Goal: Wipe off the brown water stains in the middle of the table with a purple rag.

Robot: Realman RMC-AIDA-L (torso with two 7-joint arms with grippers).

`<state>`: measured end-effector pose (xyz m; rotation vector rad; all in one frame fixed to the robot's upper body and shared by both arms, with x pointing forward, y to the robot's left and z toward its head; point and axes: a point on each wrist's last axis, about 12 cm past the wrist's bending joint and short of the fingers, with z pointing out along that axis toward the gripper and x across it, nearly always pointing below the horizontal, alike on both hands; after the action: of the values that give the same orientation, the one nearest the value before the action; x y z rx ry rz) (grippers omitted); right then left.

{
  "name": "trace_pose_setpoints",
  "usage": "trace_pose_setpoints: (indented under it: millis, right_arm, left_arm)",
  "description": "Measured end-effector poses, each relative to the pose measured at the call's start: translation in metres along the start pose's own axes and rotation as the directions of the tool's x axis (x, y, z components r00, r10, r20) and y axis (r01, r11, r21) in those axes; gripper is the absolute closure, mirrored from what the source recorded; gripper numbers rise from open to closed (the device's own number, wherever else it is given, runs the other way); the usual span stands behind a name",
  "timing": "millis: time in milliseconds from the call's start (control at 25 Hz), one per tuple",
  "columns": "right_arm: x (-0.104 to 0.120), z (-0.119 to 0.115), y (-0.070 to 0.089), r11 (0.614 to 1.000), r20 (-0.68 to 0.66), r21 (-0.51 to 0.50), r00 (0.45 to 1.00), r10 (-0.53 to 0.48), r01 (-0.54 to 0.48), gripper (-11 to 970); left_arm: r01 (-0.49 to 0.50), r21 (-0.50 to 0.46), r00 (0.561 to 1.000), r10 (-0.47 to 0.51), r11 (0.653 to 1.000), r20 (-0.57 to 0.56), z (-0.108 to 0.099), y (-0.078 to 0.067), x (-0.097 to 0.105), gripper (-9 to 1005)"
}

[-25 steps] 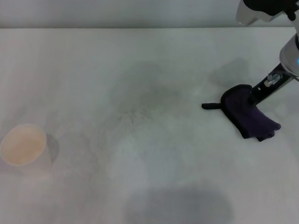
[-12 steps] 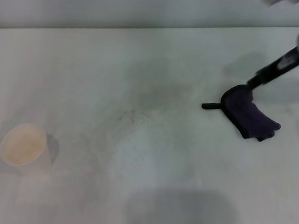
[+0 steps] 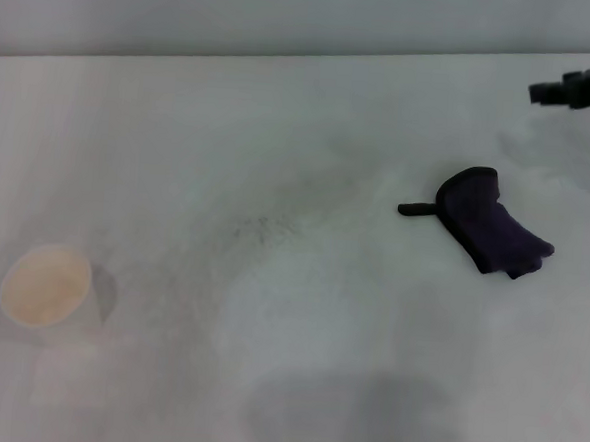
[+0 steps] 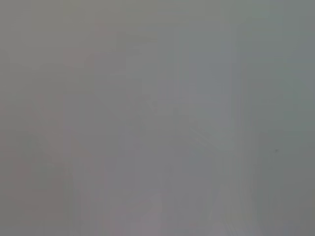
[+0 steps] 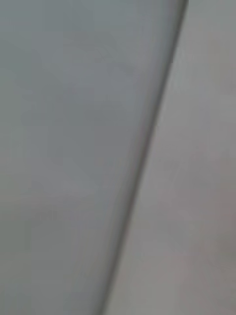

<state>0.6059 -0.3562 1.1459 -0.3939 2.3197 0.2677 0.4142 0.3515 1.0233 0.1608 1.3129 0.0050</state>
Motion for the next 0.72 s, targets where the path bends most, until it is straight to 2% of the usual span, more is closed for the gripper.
trace_pose_setpoints:
  millis: [160,200,240,360,560,720]
  right_arm:
    - [0.028,0.001,-0.016,0.999,0.181,-0.035,0.983,0.037,-0.031,424]
    - [0.043,0.001,-0.021,0.998,0.263,-0.047,0.963,0.055,-0.044,424]
    - [0.043,0.001,-0.021,0.998,0.263,-0.047,0.963,0.055,-0.044,425]
    - [0.062,-0.004,-0.028,0.998,0.367,-0.040,0.928,0.068,-0.057,425]
    - [0.091,-0.014,-0.033,0.999,0.489,0.025,0.872,0.030,-0.048,425]
    - [0.119,-0.018,-0.031,0.992,0.608,0.112,0.794,-0.022,-0.058,424]
  left_arm:
    - [0.003,-0.006,1.000,-0.003,1.000,-0.002,-0.002,-0.001,0.000,111]
    - [0.002,-0.005,1.000,-0.002,1.000,0.000,-0.003,-0.001,0.000,111]
    - [0.002,-0.005,1.000,-0.002,1.000,0.002,-0.003,-0.001,0.000,111]
    - [0.003,-0.005,1.000,-0.003,1.000,0.008,-0.005,-0.002,-0.001,112]
    - [0.010,-0.011,1.000,-0.010,1.000,-0.005,-0.008,-0.005,0.001,112]
    - [-0.007,-0.014,1.000,0.007,1.000,-0.019,-0.009,-0.008,0.003,111]
